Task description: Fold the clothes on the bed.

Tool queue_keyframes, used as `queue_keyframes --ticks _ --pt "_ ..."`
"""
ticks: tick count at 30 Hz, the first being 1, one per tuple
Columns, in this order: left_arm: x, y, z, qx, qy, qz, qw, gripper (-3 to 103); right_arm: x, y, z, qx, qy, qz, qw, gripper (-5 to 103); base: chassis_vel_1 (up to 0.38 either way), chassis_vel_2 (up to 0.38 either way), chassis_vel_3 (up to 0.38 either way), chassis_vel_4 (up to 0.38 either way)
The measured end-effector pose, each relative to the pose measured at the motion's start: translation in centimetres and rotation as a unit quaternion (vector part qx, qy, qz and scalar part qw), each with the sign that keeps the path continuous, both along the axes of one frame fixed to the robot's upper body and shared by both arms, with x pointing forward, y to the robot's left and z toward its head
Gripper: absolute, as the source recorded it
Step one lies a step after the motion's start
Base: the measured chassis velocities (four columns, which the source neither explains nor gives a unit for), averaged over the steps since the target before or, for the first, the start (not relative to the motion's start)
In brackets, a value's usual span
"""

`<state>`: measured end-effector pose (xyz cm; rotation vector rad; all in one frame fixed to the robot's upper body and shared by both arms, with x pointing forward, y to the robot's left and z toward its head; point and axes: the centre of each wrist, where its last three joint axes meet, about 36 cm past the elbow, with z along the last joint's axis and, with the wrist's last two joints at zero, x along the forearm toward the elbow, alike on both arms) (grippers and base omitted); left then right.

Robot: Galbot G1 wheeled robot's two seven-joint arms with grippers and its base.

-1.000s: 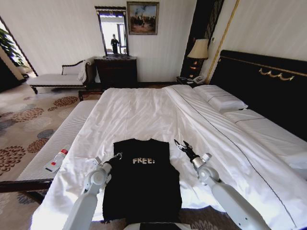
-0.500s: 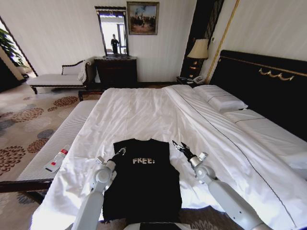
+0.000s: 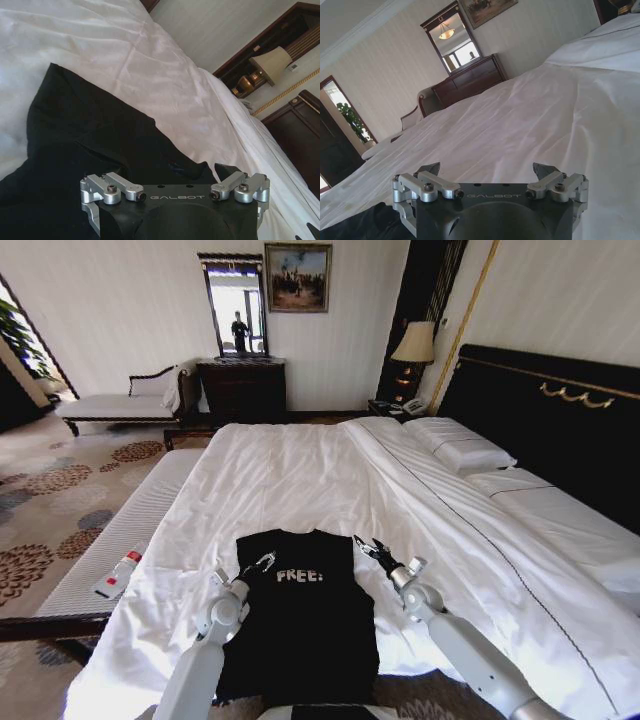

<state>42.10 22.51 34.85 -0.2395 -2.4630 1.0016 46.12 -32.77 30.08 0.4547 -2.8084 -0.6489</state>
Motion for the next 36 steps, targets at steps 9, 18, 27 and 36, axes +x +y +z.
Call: queue_keyframes --ticks 9,18,27,36 --pt "-0.4 -0.7 0.6 -0.009 -0.061 -0.037 0.9974 100 0.0 -0.3 0.1 -0.002 -0.003 -0.003 1.000 100 0.000 0.000 0.000 0.000" --pt "-0.8 0.2 -0.4 0.012 -0.050 -0.032 0.9982 100 -0.1 -0.2 -0.1 -0.004 -0.004 -0.002 1.000 100 0.000 0.000 0.000 0.000" --pt "0.0 -1.4 -1.4 0.086 -0.096 -0.082 0.9883 100 -0.6 -0.4 -0.1 -0.006 -0.003 -0.001 1.000 100 0.000 0.000 0.000 0.000" --pt "0.0 -0.8 -3.0 0.157 -0.121 -0.112 0.9737 100 -0.9 -1.0 -0.1 -0.008 -0.006 -0.007 1.000 100 0.000 0.000 0.000 0.000"
